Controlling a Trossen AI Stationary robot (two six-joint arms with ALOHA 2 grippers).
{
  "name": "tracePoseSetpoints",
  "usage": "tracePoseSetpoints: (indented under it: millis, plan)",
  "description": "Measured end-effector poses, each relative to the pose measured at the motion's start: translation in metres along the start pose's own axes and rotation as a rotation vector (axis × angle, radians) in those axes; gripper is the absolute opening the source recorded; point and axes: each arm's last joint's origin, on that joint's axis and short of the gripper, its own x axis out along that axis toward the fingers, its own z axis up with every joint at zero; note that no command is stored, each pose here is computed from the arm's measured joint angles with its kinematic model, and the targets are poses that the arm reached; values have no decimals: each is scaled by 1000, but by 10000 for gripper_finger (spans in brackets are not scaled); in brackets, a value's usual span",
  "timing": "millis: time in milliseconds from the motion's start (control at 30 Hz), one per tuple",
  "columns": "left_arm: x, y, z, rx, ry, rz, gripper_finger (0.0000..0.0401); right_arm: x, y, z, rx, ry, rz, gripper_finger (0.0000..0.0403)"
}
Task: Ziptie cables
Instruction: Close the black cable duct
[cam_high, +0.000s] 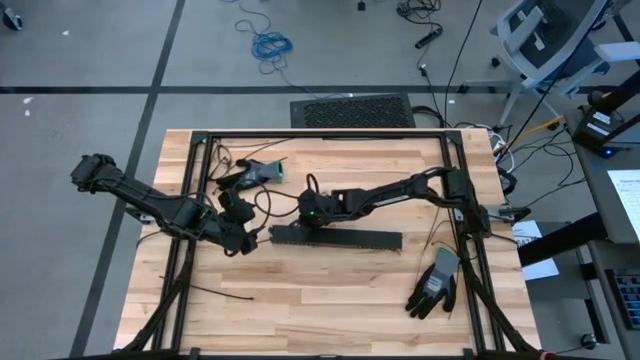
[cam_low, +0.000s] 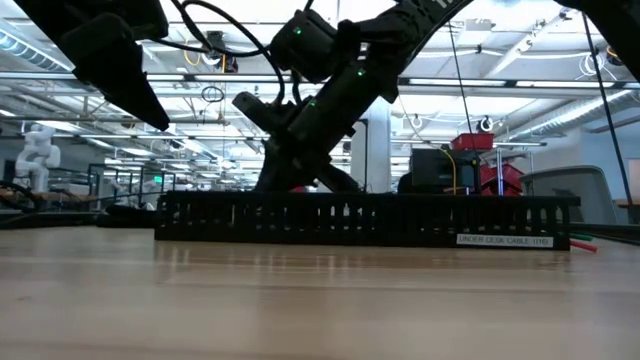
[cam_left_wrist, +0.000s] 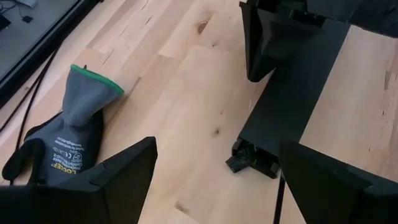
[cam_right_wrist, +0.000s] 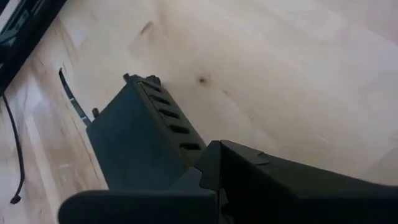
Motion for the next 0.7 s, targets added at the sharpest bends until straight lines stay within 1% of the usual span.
tracePoseSetpoints:
  millis: [200, 300, 467, 700]
  plan:
    - [0, 0, 0, 30, 2, 1, 334, -7, 5, 2, -20, 27, 53, 0]
    - [0, 0, 0, 30, 2, 1, 334, -7, 6, 0, -32, 29, 48, 0]
    - [0, 0, 0, 28, 2, 1, 334, -7, 4, 2, -8, -23, -9, 0]
    - [0, 0, 0, 28, 2, 0, 334, -7, 5, 0, -16, 17, 16, 0]
